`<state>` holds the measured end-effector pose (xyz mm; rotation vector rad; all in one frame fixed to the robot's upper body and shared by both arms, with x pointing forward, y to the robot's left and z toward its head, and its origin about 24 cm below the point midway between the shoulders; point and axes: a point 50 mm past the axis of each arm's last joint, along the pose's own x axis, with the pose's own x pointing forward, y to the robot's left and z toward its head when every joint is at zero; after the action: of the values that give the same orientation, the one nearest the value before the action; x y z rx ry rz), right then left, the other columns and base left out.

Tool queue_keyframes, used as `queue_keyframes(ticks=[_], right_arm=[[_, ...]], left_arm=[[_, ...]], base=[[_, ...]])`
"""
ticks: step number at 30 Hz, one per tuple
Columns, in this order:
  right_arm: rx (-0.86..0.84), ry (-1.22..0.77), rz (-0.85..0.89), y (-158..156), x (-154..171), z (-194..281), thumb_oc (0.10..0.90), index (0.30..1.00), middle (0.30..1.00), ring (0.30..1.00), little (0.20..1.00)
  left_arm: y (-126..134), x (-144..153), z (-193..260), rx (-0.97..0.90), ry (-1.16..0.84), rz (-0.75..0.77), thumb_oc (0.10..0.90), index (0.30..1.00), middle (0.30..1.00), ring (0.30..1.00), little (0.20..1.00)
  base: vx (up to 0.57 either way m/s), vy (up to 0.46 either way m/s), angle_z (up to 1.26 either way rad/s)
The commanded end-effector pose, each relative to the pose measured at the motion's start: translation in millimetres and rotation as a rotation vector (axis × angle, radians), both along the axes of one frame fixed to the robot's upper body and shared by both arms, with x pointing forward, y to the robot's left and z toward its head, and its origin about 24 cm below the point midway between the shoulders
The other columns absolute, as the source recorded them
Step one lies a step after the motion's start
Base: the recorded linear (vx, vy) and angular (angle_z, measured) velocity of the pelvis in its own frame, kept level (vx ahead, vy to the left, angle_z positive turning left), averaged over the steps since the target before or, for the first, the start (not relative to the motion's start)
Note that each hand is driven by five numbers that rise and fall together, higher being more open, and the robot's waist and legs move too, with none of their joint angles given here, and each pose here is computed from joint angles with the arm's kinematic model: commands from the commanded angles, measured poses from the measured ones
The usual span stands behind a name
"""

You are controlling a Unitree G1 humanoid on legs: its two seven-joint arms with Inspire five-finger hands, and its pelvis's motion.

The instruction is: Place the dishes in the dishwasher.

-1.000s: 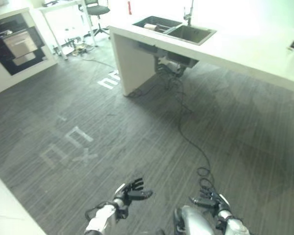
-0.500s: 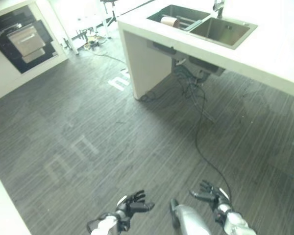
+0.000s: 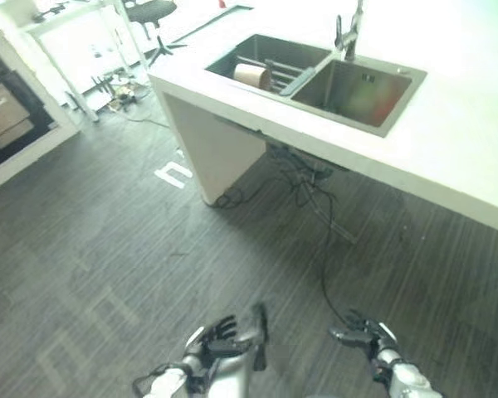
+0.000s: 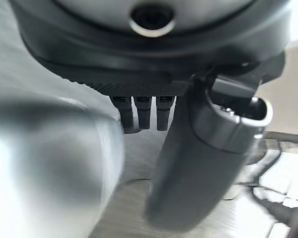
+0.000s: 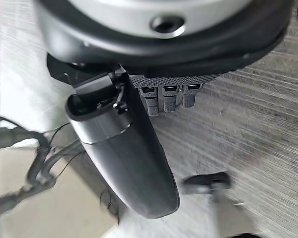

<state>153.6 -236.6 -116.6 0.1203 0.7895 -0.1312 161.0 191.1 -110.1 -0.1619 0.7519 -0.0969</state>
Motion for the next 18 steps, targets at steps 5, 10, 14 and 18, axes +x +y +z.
queue_keyframes(ticks=[5,10,14,18], right_arm=[[-0.057,-0.11,0.012,-2.6,22.7,13.7,0.8,0.9,0.9,0.9,0.9],[-0.057,-0.046,-0.052,0.4,3.0,-1.6,0.8,0.9,0.9,0.9,0.9],[-0.059,-0.042,-0.046,2.5,3.3,-4.0,0.8,0.9,0.9,0.9,0.9],[-0.06,-0.023,-0.019,0.9,4.7,-4.8,0.8,0.9,0.9,0.9,0.9]], left_arm=[[8.2,17.7,7.1,0.06,-0.062,-0.054,0.8,0.9,0.9,0.9,0.9],[9.2,24.5,9.5,0.084,-0.074,-0.077,0.8,0.9,0.9,0.9,0.9],[10.0,22.3,7.8,0.084,-0.075,-0.072,0.8,0.9,0.9,0.9,0.9],[17.2,24.2,9.3,0.085,-0.081,-0.039,0.8,0.9,0.9,0.9,0.9]], base=[[0.44,0.268,-0.41],[0.26,0.2,0.43],[0.14,0.084,0.14],[0.02,-0.043,0.47]])
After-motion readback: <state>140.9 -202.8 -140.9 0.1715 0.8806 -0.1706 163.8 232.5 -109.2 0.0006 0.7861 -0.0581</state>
